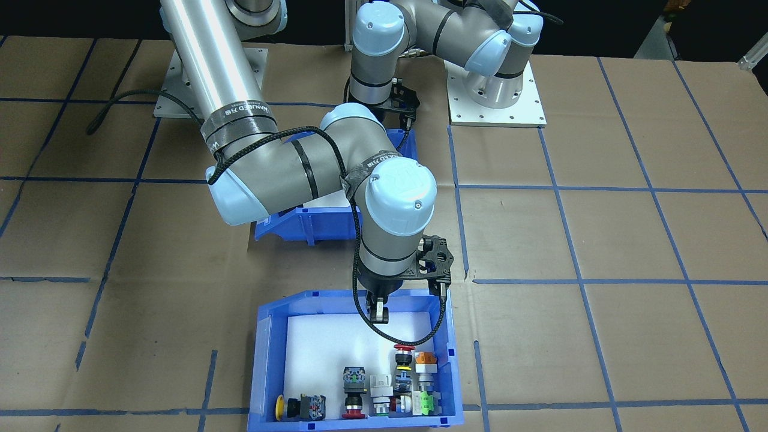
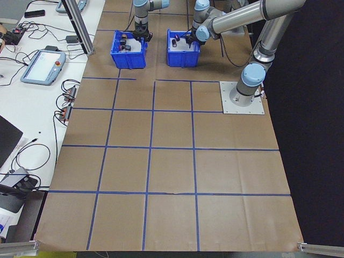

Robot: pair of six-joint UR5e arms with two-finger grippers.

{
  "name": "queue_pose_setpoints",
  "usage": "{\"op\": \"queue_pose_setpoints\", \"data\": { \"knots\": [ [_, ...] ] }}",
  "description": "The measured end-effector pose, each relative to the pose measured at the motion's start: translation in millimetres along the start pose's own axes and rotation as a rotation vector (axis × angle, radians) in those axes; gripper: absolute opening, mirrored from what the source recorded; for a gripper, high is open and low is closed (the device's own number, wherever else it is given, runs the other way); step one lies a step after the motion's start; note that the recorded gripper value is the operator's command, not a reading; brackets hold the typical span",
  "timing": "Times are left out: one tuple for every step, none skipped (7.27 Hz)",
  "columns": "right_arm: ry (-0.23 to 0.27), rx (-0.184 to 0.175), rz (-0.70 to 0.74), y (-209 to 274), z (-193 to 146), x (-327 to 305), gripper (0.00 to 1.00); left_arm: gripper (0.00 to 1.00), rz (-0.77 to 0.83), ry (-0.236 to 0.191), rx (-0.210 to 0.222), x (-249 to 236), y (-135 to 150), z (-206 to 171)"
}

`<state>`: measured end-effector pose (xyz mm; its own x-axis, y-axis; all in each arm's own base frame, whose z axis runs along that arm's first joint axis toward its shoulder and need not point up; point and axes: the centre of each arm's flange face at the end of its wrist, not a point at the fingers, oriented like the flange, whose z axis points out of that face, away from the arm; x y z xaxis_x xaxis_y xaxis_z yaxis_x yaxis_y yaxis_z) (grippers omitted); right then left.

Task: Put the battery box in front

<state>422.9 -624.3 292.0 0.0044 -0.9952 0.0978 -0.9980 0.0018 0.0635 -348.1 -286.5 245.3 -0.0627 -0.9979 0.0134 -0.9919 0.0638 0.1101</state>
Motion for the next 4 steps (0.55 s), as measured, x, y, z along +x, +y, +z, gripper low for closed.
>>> {"op": "queue_pose_setpoints", "data": {
  "knots": [
    [0.016,0.006,0.005,4.8,-12.0,3.6,0.06,0.00,-0.001,-0.010,-0.039,-0.9,4.5,-3.2],
    [0.024,0.006,0.018,15.7,-22.4,7.5,0.06,0.00,0.000,-0.010,-0.055,-1.6,6.2,-6.6],
    [0.017,-0.003,0.048,41.3,-31.2,16.4,0.06,0.00,0.003,0.005,-0.055,-2.1,5.6,-13.0],
    [-0.002,-0.016,0.087,80.0,-35.8,30.1,0.06,0.00,0.009,0.042,-0.040,-1.5,0.8,-24.9]
  ]
}}
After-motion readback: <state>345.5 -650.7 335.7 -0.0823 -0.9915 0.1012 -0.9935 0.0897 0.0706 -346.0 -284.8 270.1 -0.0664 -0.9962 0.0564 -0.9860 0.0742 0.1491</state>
